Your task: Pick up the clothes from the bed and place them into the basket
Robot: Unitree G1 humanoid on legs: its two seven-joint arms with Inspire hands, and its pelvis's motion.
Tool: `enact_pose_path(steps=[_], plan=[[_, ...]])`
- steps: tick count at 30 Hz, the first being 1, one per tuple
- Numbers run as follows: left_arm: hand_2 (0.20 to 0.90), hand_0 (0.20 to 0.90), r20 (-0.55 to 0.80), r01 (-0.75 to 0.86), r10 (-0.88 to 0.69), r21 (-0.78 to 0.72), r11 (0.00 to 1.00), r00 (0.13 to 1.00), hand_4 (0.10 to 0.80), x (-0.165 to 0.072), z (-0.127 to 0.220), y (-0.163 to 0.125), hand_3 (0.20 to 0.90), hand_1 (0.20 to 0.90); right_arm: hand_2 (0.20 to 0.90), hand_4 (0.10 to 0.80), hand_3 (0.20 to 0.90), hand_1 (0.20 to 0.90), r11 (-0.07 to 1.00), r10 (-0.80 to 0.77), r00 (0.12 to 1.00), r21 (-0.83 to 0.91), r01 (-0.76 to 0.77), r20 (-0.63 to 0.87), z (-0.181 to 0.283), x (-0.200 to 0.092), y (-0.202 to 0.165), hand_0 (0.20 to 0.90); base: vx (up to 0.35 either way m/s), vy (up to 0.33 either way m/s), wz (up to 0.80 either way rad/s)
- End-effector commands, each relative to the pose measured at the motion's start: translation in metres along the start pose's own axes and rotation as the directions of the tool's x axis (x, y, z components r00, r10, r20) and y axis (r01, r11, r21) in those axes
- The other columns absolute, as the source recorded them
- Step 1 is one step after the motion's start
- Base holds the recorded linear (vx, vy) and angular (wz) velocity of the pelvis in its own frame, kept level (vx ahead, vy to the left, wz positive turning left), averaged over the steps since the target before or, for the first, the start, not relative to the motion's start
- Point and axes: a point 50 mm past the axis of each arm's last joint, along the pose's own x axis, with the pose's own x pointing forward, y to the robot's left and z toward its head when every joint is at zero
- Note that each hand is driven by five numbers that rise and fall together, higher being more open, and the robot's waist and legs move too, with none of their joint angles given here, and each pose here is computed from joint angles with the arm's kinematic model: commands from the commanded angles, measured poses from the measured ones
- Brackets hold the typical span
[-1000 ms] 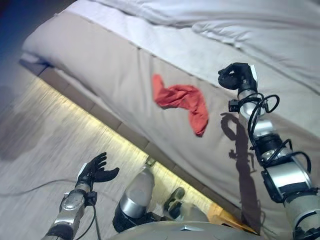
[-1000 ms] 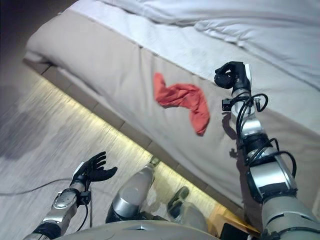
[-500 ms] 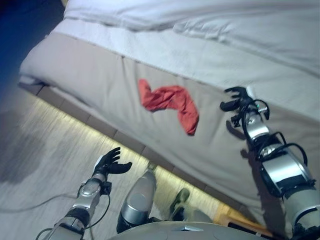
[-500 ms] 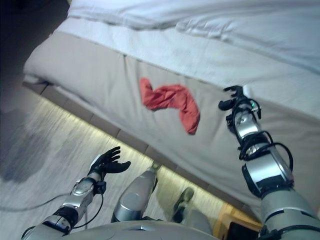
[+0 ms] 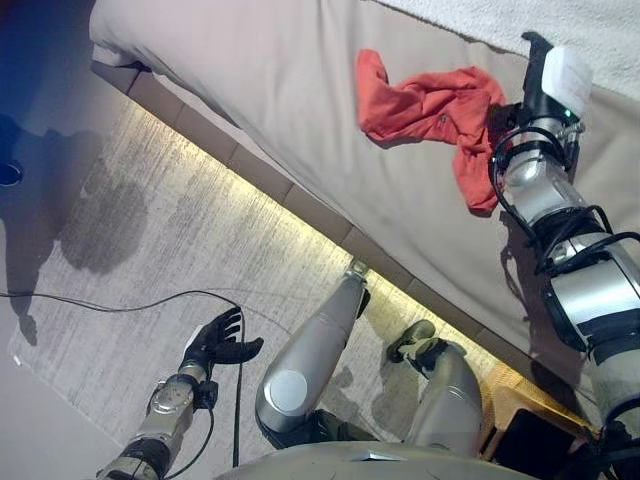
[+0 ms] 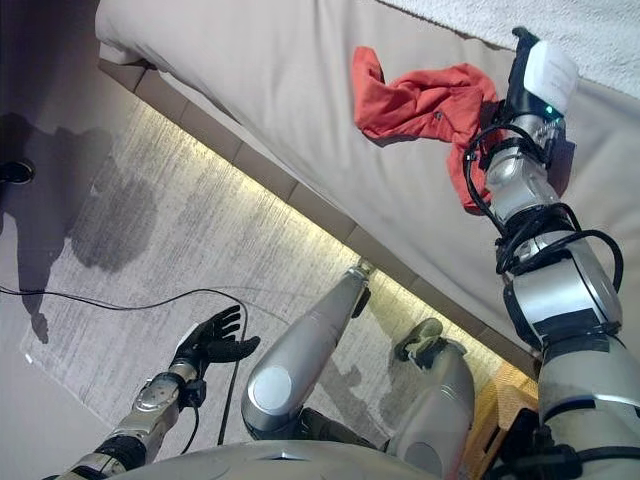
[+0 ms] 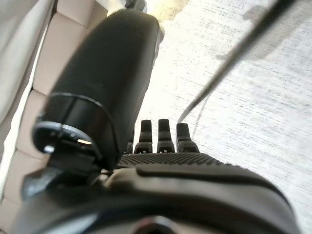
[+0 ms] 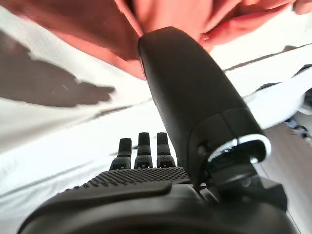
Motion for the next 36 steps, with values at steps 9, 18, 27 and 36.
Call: enact_pose_path(steps=[9,18,27,36], plan=[[0.900,0.900,0.084,-0.033,0.038,-0.065,0.997,0.996,0.800,-0.016,0.005,0.029,0.900,0.900,0.900,0.800,0.900,0.900,0.965,0.216,0.967,0.183,-0.191,-0.134,-0.023,0.023,-0.031,0.900,0.006,-0.006,-0.08],[0.900,0.900,0.084,-0.063,0.068,-0.061,0.996,0.994,0.800,-0.017,0.003,0.036,0.900,0.900,0.300,0.100,0.200,0.300,0.984,0.048,0.988,0.178,-0.022,-0.145,-0.028,0.024,-0.042,0.300,0.015,-0.029,0.07],[0.900,0.900,0.114,-0.055,0.059,-0.034,0.998,0.992,0.800,-0.017,0.013,0.043,0.900,0.900,0.300,0.100,0.200,0.300,0.973,-0.081,0.986,0.205,0.110,-0.146,-0.028,0.030,-0.064,0.300,-0.020,-0.052,0.01],[0.900,0.900,0.065,-0.073,0.070,0.052,0.996,0.995,0.800,-0.021,0.001,0.039,0.900,0.900,0.300,0.100,0.200,0.300,0.833,-0.202,0.951,0.469,0.293,-0.235,-0.060,0.015,-0.076,0.300,-0.040,-0.063,-0.03]])
